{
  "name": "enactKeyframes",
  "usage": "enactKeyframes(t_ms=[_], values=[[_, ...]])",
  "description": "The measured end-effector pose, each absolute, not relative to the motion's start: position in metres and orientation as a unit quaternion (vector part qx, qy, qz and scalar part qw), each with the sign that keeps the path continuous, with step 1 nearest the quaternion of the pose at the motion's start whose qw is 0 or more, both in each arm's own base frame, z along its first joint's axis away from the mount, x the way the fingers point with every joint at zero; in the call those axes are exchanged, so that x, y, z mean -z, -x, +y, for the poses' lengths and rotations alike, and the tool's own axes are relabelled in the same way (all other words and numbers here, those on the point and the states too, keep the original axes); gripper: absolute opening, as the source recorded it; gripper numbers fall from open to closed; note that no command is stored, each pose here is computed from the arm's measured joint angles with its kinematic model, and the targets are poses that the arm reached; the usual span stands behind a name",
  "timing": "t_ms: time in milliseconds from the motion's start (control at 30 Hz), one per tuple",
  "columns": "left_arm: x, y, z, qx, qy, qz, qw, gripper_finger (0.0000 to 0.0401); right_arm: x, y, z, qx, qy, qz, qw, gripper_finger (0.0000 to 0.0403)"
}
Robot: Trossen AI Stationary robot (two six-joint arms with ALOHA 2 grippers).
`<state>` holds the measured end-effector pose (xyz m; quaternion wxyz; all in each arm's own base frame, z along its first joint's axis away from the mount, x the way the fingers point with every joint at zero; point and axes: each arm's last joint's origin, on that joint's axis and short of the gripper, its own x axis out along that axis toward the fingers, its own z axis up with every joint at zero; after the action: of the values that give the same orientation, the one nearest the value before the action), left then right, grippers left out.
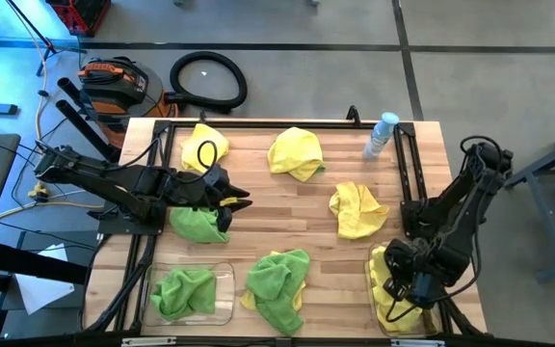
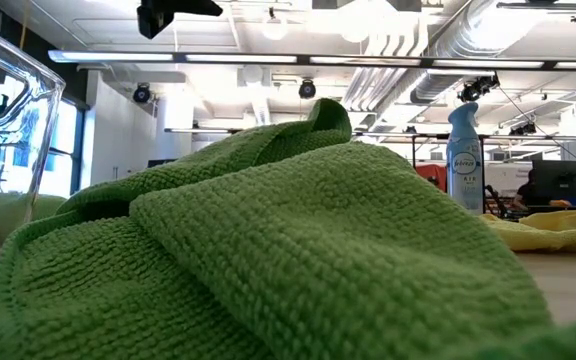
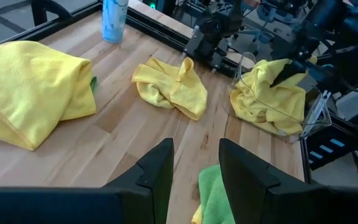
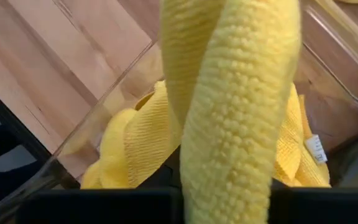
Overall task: Sort microfiber towel by color & place in baskets
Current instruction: Put the middle left yellow microfiber towel into the right transparent bin
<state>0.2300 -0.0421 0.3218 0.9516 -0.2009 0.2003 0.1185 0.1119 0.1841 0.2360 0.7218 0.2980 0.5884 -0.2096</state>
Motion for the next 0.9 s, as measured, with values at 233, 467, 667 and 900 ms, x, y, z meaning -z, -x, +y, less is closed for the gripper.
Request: enactKeyframes(t_ms=[233,467,667,900], values=[[-0.322,-0.23,-0.042,-0.12,0.203,0.2,0.951,0.0115,-0.261,-0.114,0.188,0.199,-0.313,0.589,0.718,0.0126],[-0.322,-0.23,-0.042,-0.12,0.203,0.199,0.951,0.0115,-0.296,-0.112,0.187,0.208,-0.329,0.595,0.703,0.0201],[-0.322,-0.23,-0.042,-0.12,0.203,0.199,0.951,0.0115,-0.313,-0.111,0.187,0.209,-0.353,0.605,0.682,0.0212],[-0.322,-0.23,-0.042,-0.121,0.207,0.199,0.95,0.0115,-0.305,-0.111,0.187,0.252,-0.374,0.589,0.671,0.0204]])
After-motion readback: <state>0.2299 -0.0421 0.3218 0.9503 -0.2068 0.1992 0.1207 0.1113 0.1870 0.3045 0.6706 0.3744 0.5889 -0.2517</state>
